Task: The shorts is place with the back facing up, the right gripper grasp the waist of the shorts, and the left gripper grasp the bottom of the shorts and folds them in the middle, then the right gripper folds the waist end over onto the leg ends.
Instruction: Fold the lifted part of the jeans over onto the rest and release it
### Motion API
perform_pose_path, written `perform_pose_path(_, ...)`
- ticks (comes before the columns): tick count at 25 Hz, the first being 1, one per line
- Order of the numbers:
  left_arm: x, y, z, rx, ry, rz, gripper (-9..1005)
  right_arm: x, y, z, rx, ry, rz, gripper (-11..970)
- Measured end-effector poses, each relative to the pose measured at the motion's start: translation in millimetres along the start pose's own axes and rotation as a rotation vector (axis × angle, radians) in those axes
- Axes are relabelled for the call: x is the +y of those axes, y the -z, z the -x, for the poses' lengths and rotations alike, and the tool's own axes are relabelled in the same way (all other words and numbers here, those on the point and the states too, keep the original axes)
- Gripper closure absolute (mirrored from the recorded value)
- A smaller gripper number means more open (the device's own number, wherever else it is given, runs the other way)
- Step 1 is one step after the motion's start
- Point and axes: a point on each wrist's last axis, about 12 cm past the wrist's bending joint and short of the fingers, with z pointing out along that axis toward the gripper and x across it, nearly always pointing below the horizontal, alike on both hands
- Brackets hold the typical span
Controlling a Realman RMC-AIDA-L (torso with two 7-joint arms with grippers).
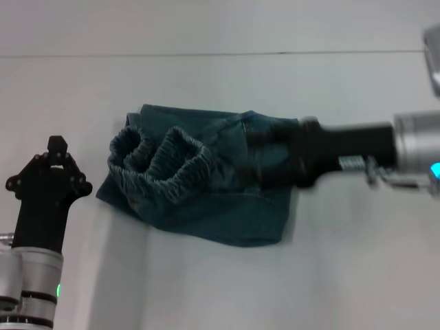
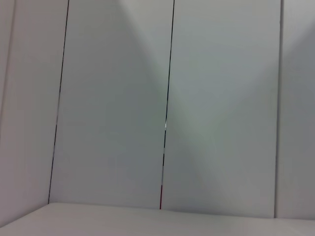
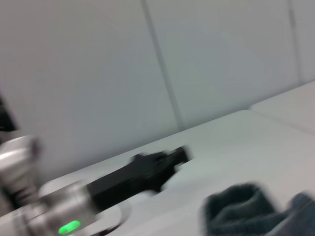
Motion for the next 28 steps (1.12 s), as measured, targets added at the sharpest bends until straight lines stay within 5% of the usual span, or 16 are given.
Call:
perform_pose_path(5,0.0,0,0,0.000,0.000,-0.001,995,19.5,12,-28,0.031,-0.007,0.094,212)
perform_pose_path(9,0.0,-1,0,-0.002,-0.002,-0.003,995,13.6,-4,-26,0.066,-0.049,0.104,213)
perform_pose_path(17,7.4,6,0,-0.015,-0.013,0.031,994,-9.0,-65,-7,0.202,-0.087,0.054,212)
perform_pose_path(28,10.8,9,-1,-0.008,-0.017,0.038,982,-44.2,-117,44,0.250,0.028,-0.213,211)
